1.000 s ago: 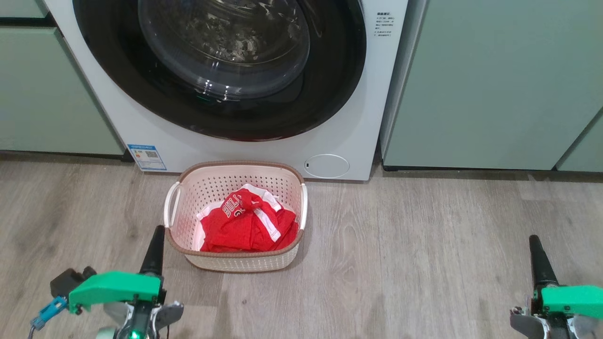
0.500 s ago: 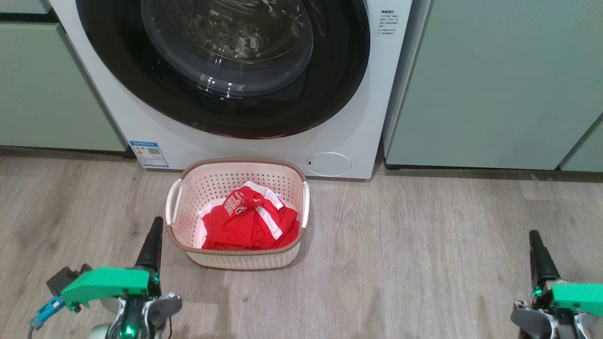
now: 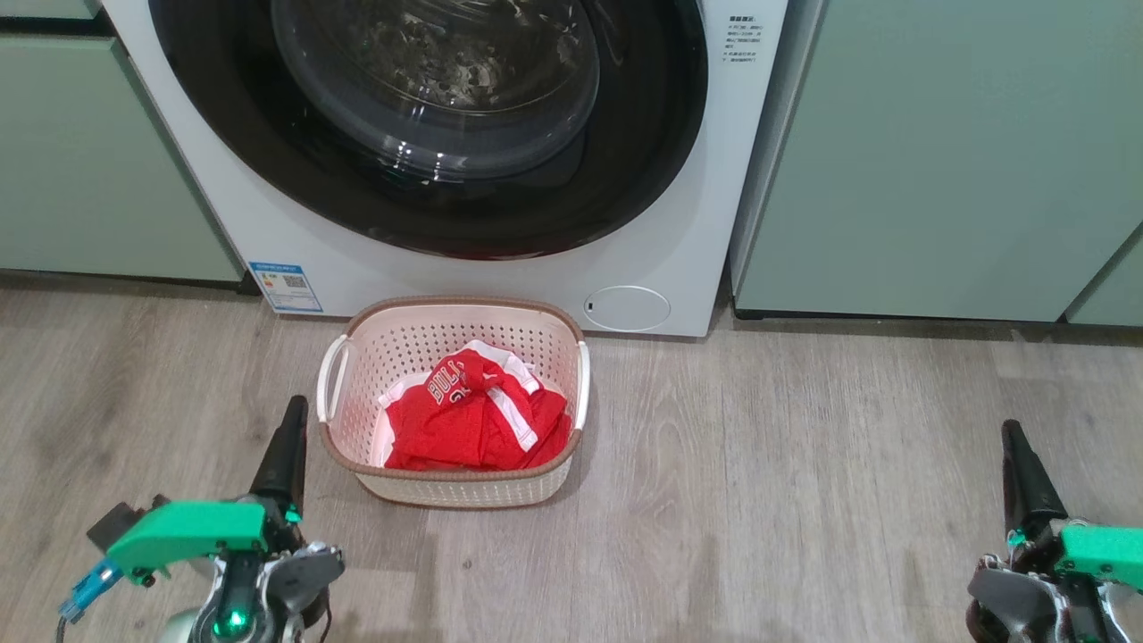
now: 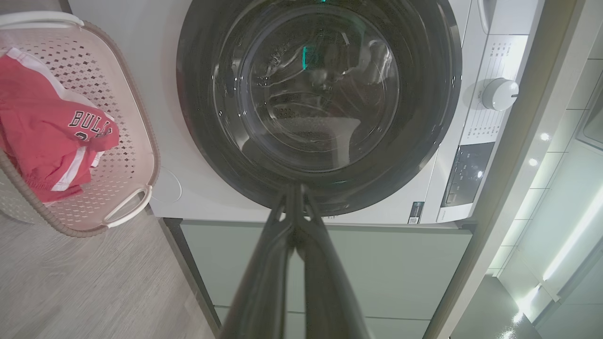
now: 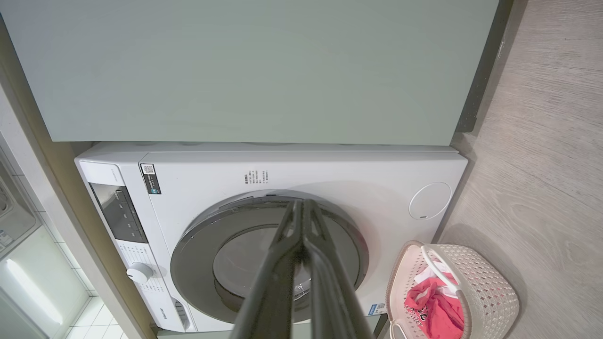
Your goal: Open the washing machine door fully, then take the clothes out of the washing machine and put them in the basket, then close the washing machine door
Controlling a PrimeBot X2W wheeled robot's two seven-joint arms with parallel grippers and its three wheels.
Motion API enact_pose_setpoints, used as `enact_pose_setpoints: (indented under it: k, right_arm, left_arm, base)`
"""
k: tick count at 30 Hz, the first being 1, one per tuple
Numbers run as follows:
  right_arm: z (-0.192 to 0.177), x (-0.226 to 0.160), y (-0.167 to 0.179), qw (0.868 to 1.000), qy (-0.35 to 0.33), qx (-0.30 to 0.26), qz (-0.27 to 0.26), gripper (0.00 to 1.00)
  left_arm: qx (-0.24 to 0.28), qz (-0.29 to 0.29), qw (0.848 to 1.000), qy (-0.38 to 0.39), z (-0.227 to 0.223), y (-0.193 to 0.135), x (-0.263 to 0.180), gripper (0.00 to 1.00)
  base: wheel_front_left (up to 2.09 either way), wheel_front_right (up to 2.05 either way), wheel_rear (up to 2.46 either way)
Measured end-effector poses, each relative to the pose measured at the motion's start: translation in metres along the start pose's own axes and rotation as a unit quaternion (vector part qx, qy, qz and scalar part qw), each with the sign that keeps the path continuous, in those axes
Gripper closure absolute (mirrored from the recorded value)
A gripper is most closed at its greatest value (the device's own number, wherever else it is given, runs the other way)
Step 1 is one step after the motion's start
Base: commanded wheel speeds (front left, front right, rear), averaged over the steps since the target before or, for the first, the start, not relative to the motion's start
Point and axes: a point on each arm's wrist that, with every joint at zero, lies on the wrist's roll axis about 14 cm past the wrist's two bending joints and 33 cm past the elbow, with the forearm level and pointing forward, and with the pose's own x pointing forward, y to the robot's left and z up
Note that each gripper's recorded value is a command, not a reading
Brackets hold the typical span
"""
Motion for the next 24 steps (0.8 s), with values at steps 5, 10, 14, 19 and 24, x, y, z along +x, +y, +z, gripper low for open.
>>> enact_pose_setpoints:
  k: [5, 10, 14, 19, 24]
  right_arm:
    - [0.0002, 0.0, 0.0, 1.0, 0.0, 0.0, 0.0, 1.0]
    - [0.0003, 0.0, 0.0, 1.0, 0.0, 0.0, 0.0, 1.0]
    - [0.0003, 0.0, 0.0, 1.0, 0.0, 0.0, 0.0, 1.0]
    - [0.0003, 0.0, 0.0, 1.0, -0.001, 0.0, 0.0, 1.0]
    - [0.0003, 0.0, 0.0, 1.0, -0.001, 0.0, 0.0, 1.0]
  left_arm:
    - [0.0, 0.0, 1.0, 0.0, 0.0, -0.0001, 0.0, 1.0]
    - [0.0, 0.0, 1.0, 0.0, 0.0, -0.0001, 0.0, 1.0]
    - [0.0, 0.0, 1.0, 0.0, 0.0, -0.0001, 0.0, 1.0]
    - [0.0, 0.0, 1.0, 0.0, 0.0, -0.0001, 0.0, 1.0]
    - [0.0, 0.0, 1.0, 0.0, 0.0, -0.0001, 0.0, 1.0]
  base:
    - [0.0, 0.0, 0.0]
    - [0.0, 0.0, 0.0]
    - [0.0, 0.0, 0.0]
    - [0.0, 0.0, 0.0]
    - [0.0, 0.0, 0.0]
